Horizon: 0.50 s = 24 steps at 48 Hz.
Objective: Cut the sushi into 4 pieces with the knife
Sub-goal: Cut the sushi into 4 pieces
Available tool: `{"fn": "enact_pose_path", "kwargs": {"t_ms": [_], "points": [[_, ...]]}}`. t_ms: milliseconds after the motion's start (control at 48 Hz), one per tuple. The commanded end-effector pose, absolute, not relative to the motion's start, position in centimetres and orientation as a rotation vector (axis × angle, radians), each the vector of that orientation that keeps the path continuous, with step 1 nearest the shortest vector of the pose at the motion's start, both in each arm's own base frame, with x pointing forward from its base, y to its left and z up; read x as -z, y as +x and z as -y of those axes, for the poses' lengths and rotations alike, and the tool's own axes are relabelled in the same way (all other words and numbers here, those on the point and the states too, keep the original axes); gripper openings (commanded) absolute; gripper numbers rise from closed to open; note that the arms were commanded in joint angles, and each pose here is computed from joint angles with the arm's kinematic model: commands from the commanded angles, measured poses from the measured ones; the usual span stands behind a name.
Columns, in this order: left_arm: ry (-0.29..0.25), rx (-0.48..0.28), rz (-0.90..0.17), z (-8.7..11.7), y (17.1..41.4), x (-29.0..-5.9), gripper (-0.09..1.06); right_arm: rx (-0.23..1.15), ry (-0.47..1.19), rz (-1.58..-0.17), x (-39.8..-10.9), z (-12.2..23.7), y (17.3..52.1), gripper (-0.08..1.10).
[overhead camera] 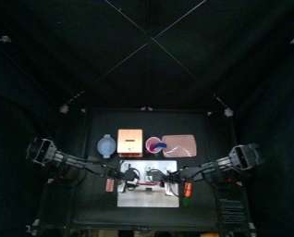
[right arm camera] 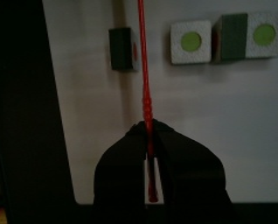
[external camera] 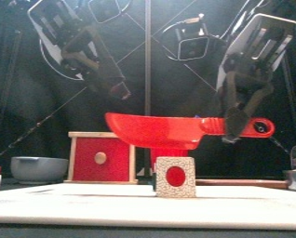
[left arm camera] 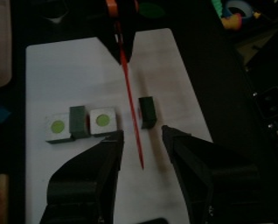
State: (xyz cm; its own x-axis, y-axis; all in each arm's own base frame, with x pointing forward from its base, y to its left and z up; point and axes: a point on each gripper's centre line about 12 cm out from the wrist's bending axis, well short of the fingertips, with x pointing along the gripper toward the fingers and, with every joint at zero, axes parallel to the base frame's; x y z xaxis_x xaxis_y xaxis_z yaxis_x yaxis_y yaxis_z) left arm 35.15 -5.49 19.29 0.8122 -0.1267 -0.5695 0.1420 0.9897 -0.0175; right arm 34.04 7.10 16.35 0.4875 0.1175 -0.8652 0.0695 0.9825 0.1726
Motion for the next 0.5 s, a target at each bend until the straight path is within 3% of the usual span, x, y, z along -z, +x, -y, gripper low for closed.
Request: {"fn": "enact_pose_path", "kwargs": {"t_ms": [21, 208, 500], "points": [[0.014, 0.085, -0.535, 3.1, 34.6, -20.7, 0.79, -0.030, 0.230, -1.012, -18.5, -6.7, 32.9, 0.30], [0.002, 0.028, -0.500, 1.0, 33.6, -21.2, 0.79, 0.000, 0.271, -0.988, -19.6, -5.1, 30.1, 0.30], [-0.005, 0.021, -0.511, 0.9, 33.2, -20.8, 0.78, 0.080, 0.348, -1.052, -20.7, -2.3, 25.1, 0.31]]}}
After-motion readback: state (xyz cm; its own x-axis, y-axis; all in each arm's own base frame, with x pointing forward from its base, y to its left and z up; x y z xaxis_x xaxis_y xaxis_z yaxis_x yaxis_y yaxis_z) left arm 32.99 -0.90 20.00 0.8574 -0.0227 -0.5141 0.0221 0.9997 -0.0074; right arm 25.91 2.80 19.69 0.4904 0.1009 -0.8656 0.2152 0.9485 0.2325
